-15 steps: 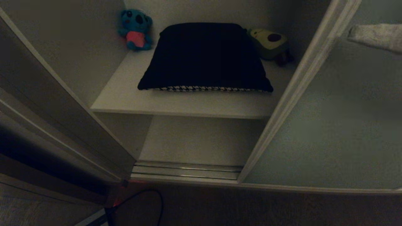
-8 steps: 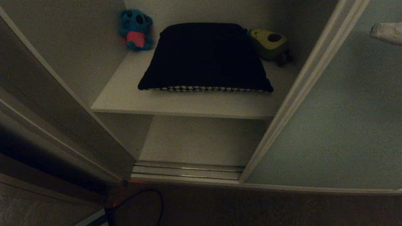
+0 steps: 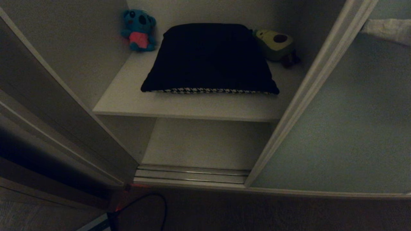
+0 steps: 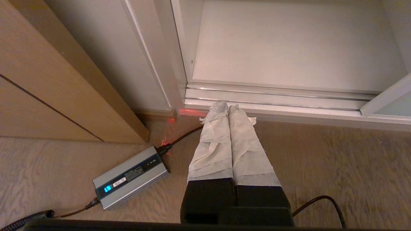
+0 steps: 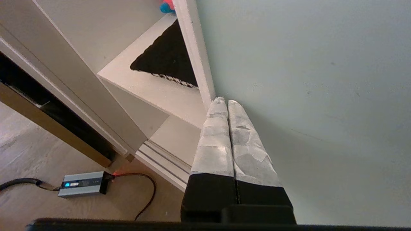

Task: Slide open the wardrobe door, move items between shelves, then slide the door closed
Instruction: Close the door

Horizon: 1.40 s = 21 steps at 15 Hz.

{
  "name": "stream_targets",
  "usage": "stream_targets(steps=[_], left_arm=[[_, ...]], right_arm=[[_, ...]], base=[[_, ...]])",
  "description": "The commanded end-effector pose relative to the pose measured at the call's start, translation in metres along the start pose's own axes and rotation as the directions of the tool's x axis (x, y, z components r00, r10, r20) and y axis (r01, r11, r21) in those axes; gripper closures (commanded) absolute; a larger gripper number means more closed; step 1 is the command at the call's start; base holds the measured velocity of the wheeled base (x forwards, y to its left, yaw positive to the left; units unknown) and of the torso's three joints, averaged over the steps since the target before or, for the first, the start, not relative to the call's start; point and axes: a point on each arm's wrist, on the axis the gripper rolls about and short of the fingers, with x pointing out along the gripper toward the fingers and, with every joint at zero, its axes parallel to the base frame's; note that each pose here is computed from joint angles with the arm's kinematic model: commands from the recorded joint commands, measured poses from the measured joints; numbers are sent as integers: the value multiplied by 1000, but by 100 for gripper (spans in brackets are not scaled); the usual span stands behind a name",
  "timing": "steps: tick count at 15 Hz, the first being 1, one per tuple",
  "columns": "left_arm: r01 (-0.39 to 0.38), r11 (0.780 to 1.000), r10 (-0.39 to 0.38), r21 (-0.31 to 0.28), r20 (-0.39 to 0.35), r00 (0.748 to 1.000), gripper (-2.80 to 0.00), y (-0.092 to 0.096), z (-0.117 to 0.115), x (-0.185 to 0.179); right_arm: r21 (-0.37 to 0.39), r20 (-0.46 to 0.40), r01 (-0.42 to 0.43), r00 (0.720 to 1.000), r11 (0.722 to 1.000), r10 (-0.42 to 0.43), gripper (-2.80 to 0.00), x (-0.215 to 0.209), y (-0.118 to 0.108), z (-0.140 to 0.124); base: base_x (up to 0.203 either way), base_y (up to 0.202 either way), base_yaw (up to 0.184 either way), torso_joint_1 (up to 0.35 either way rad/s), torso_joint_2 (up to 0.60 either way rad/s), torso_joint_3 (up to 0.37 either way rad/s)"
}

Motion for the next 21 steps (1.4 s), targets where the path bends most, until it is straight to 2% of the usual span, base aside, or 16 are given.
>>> stream_targets(steps=[1, 4, 7, 12, 14, 16, 18, 19, 21], left_arm=[[0, 1000, 0, 0, 0, 1000, 0, 0, 0, 0], [0, 1000, 0, 0, 0, 1000, 0, 0, 0, 0], [0, 1000, 0, 0, 0, 1000, 0, 0, 0, 0], [0, 1000, 0, 0, 0, 1000, 0, 0, 0, 0], [-2, 1000, 2, 0, 0, 1000, 0, 0, 0, 0], [-1, 1000, 1, 0, 0, 1000, 0, 0, 0, 0], [0, 1000, 0, 0, 0, 1000, 0, 0, 0, 0], [0, 1000, 0, 0, 0, 1000, 0, 0, 0, 0], [0, 1000, 0, 0, 0, 1000, 0, 0, 0, 0]], right_arm=[[-8, -21, -2, 1000, 1000, 2, 0, 9, 2, -6], [-8, -36, -18, 999, 1000, 18, 0, 21, 7, -11], [-5, -63, -72, 995, 997, 72, 0, 34, 21, -16], [9, -86, -210, 974, 978, 210, 0, 74, 71, -30], [7, -86, -270, 959, 963, 269, 0, 74, 87, -29], [-17, -74, -281, 957, 960, 279, 0, 62, 83, -22], [-26, -98, -274, 958, 961, 270, 0, 48, 73, -17], [-30, -114, -264, 959, 964, 259, 0, 33, 63, -12], [-56, -201, -224, 957, 973, 209, 0, 1, 38, -11]], base=[[0, 0, 0, 0, 0, 0], [0, 0, 0, 0, 0, 0], [0, 0, 0, 0, 0, 0], [0, 0, 0, 0, 0, 0], [0, 0, 0, 0, 0, 0], [0, 0, 0, 0, 0, 0], [0, 0, 0, 0, 0, 0], [0, 0, 0, 0, 0, 0], [0, 0, 0, 0, 0, 0]])
